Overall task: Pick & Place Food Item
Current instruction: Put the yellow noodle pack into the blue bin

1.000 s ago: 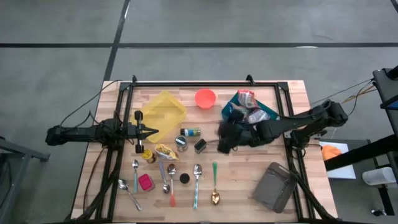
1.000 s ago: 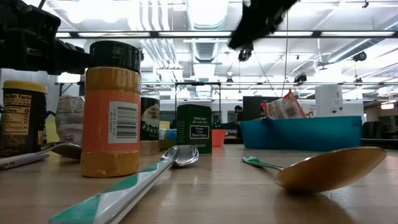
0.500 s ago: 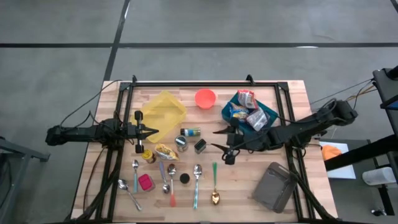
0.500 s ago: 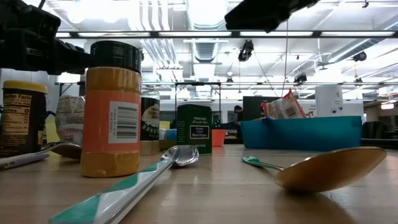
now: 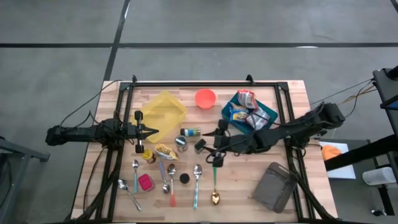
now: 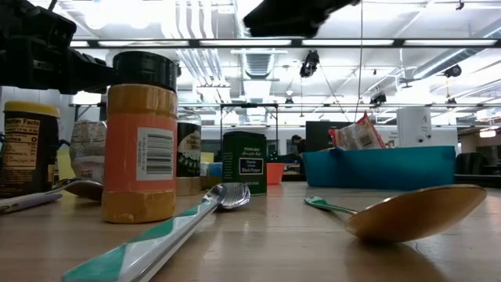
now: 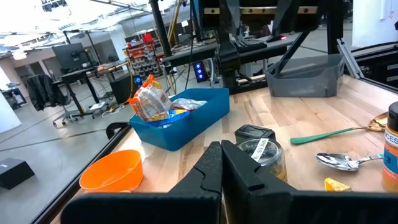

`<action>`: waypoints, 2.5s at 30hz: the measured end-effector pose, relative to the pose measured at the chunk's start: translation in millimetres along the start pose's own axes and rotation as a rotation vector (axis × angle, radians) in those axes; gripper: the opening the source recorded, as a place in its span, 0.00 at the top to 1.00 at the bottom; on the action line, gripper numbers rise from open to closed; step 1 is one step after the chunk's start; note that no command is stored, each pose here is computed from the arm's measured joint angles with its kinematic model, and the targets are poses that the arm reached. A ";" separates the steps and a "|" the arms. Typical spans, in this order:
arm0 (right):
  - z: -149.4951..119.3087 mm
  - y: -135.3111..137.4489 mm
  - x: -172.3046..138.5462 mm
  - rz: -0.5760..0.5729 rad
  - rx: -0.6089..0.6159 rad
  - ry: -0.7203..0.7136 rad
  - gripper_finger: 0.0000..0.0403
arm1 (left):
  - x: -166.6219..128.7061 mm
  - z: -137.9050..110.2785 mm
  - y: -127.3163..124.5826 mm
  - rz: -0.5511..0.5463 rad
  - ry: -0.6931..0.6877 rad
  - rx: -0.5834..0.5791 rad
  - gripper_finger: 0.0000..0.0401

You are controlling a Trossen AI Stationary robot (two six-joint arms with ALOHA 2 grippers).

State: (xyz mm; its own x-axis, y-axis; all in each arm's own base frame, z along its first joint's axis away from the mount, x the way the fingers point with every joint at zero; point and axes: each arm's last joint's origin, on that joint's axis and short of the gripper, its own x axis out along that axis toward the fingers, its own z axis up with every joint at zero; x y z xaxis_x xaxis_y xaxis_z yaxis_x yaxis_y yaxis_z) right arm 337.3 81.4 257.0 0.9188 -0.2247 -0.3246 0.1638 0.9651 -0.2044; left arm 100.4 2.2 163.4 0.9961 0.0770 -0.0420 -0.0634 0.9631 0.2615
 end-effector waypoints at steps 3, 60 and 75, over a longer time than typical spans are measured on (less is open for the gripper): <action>2.7 3.2 15.7 0.009 -0.031 0.010 0.46 | 0.0 0.0 0.0 0.000 0.000 0.000 1.00; -32.9 25.7 159.0 0.294 0.010 0.051 0.46 | 0.0 0.0 0.0 0.000 0.000 0.000 1.00; -34.4 28.0 169.3 0.291 0.001 0.084 0.46 | 0.0 0.0 0.0 0.000 0.000 0.000 1.00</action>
State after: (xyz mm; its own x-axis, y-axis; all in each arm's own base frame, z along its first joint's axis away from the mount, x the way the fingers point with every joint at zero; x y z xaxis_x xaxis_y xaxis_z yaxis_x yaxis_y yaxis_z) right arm 485.1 65.7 164.5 0.8940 0.0509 -0.4451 -0.1014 0.9907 -0.0904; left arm 100.4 2.2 163.4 0.9961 0.0774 -0.0420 -0.0638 0.9631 0.2615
